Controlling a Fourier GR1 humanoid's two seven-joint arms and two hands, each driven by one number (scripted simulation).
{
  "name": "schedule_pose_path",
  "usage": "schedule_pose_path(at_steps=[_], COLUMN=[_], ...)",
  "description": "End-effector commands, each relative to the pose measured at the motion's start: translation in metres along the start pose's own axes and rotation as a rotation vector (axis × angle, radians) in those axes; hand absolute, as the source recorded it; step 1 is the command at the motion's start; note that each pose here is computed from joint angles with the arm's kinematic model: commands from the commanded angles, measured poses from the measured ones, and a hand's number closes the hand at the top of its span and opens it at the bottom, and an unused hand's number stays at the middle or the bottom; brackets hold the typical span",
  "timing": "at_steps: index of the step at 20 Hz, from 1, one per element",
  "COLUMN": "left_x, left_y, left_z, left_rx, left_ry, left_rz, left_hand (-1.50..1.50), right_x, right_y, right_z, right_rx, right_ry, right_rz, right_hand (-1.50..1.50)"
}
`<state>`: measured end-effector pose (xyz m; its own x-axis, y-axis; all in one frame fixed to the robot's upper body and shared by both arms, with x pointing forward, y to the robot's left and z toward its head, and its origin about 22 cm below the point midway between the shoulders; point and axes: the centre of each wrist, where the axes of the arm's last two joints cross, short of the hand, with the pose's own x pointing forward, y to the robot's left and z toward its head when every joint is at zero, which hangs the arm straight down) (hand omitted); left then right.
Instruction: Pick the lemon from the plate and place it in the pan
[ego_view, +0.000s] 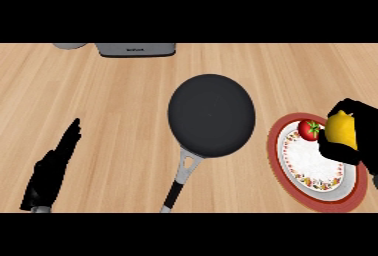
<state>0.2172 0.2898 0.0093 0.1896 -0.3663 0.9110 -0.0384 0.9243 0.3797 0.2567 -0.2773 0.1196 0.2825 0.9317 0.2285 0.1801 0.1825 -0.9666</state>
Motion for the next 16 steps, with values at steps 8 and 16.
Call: schedule_pose_path(at_steps=[8,16], left_x=[-0.001,0.02], left_y=[0.01,0.001], left_z=[-0.008,-0.015], left_rx=[-0.038,-0.031], left_ry=[-0.033,-0.046], left_rz=[-0.001,-0.025], left_hand=[0.0,0.0], right_x=[0.088,0.151], right_y=[-0.024,0.044], right_z=[-0.024,-0.05], right_rx=[-0.082,0.034], right_ry=[-0.138,-0.118], right_rz=[-0.218,-0.335], right_hand=[1.5,1.5])
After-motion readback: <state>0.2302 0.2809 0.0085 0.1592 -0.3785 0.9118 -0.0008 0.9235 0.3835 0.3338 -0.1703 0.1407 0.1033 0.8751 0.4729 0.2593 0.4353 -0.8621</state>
